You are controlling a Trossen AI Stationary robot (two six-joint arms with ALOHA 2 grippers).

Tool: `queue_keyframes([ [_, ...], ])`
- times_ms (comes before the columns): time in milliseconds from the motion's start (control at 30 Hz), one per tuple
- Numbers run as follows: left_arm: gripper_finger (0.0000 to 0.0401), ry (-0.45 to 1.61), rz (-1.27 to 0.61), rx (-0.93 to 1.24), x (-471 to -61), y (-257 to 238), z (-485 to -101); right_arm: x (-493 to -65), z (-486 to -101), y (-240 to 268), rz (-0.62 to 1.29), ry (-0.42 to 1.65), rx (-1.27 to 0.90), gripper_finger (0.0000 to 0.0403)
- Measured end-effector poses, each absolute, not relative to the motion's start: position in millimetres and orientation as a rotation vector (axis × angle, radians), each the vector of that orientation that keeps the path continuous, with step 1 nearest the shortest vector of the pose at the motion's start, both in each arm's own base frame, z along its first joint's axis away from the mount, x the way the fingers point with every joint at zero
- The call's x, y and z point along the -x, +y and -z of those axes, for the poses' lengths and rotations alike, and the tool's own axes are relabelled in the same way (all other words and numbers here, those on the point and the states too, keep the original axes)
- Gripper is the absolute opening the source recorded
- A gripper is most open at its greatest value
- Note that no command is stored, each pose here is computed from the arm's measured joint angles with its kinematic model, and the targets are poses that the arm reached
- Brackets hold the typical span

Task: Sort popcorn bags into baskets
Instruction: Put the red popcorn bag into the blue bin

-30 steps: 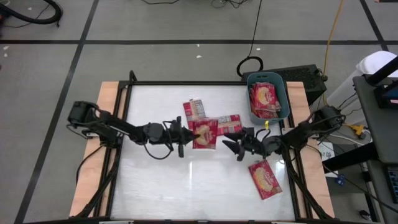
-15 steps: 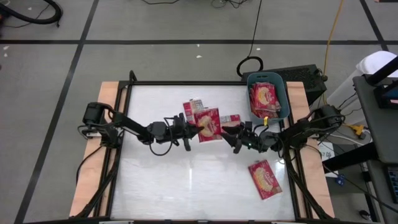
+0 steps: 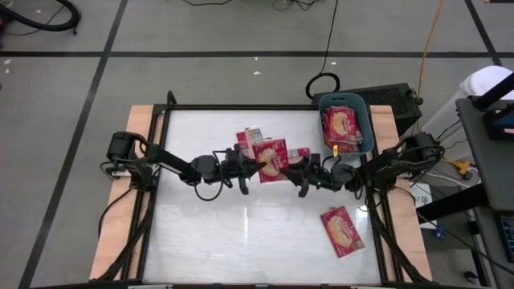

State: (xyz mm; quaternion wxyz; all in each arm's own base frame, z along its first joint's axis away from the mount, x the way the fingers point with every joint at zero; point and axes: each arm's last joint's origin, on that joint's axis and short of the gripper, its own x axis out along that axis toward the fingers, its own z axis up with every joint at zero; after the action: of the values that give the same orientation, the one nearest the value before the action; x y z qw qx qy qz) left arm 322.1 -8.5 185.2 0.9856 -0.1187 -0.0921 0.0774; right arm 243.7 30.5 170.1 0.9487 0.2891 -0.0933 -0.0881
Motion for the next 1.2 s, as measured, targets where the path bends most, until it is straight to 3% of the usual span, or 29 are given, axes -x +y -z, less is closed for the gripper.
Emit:
queue_keyframes([
  [100, 0.0022, -0.185, -0.157, 0.232, -322, -9, -185, -247, -171, 31, 0.190, -0.175, -0.559, 0.0022],
  [200, 0.0039, -0.167, -0.141, 0.215, -322, -12, -184, -248, -171, 28, 0.196, -0.177, -0.547, 0.0014],
  [467, 0.0212, 0.030, -0.165, 0.194, -319, -18, -176, -231, -186, 15, 0.264, -0.117, -0.568, 0.0009],
  [633, 0.0272, 0.163, -0.165, 0.207, -316, -24, -165, -205, -206, 6, 0.454, -0.061, -0.503, 0.0009],
  [800, 0.0276, 0.264, -0.144, 0.191, -313, -34, -156, -172, -226, -7, 0.688, 0.030, -0.443, 0.0010],
  [1200, 0.0207, 0.282, -0.125, 0.172, -312, -40, -154, -112, -269, -41, 1.067, 0.202, -0.348, 0.0010],
])
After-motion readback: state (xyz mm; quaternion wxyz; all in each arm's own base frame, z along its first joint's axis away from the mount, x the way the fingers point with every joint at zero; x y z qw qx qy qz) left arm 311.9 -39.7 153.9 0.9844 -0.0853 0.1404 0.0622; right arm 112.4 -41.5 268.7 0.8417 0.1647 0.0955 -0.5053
